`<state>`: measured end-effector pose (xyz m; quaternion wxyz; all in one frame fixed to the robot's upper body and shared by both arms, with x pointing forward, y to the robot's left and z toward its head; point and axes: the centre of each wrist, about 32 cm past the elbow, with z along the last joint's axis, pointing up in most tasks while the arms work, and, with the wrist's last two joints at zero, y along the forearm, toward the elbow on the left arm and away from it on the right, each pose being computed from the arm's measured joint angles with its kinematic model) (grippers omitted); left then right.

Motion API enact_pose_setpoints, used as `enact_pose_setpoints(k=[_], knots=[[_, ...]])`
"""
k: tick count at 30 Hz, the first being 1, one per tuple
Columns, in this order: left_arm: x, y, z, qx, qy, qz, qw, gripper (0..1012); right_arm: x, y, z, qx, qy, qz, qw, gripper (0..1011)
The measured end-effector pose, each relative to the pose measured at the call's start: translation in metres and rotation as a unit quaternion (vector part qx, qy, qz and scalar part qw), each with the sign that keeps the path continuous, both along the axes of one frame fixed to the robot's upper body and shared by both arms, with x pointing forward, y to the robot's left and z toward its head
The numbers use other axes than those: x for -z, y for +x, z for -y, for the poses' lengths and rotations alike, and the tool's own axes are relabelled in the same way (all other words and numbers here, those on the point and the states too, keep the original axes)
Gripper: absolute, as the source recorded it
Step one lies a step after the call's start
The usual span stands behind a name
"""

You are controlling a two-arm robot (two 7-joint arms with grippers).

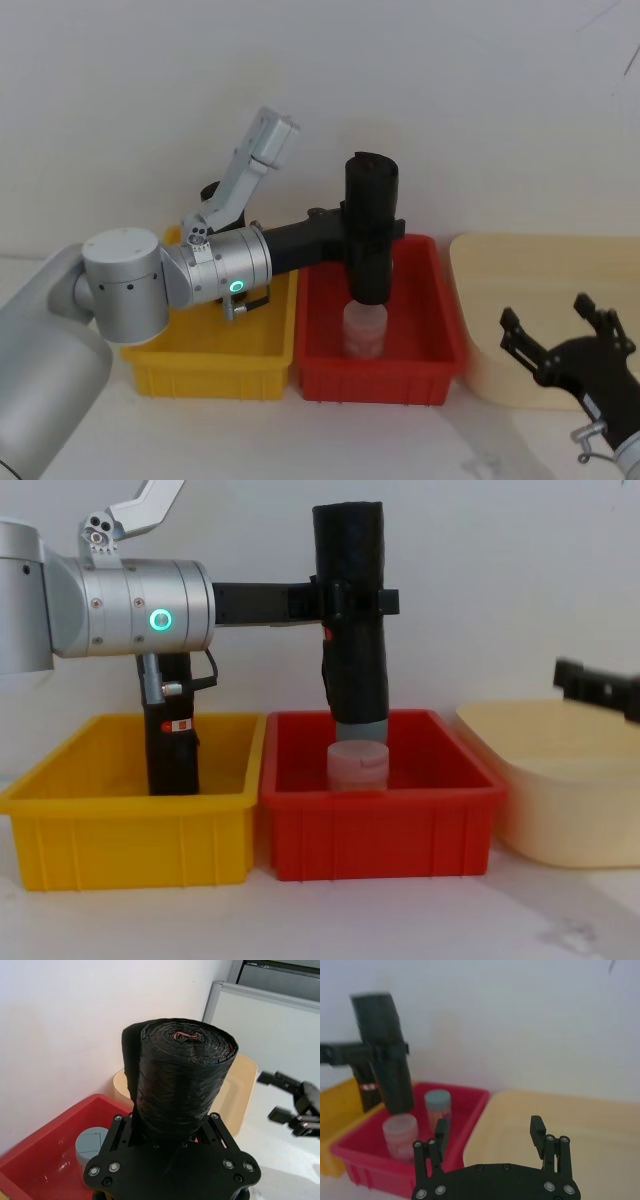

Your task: Pick up the garbage bag with the one hand and transfer it to the other hand.

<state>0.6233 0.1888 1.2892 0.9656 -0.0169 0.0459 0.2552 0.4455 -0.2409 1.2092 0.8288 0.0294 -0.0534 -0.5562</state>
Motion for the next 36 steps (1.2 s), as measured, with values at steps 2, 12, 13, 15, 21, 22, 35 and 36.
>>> enact_pose_setpoints(k=[2,12,13,15,21,22,35,36], knots=[[0.0000,0.0000,0.0000,0.000,0.000,0.000,1.0000,439,-0.006,0.001,0.000,-0.007,0.001,0.006,1.0000,1004],[0.0000,0.0002,0.0002,0.003,0.000,-0.001,1.0000,439,-0.046,0.008,-0.001,-0.060,0.002,0.046,0.9971,1004],[0.0000,0.0002,0.0002,0.003,0.000,-0.001,1.0000,439,-0.049,0.009,-0.002,-0.065,0.001,0.049,0.9967,1004],[0.0000,0.0003,0.0002,0.003,0.000,-0.001,1.0000,439,-0.055,0.010,-0.004,-0.078,-0.002,0.053,0.9955,1004],[-0.0001,0.0003,0.0004,0.004,0.000,-0.002,1.0000,439,-0.069,0.015,-0.009,-0.106,-0.014,0.054,0.9928,1004],[-0.0002,0.0003,0.0004,0.004,0.000,-0.002,1.0000,439,-0.071,0.017,-0.011,-0.113,-0.017,0.052,0.9921,1004],[-0.0002,0.0003,0.0005,0.005,0.000,-0.002,1.0000,439,-0.081,0.039,-0.024,-0.140,-0.045,0.034,0.9885,1004],[-0.0002,0.0003,0.0005,0.005,0.000,-0.002,1.0000,439,-0.081,0.041,-0.025,-0.141,-0.047,0.033,0.9884,1004]])
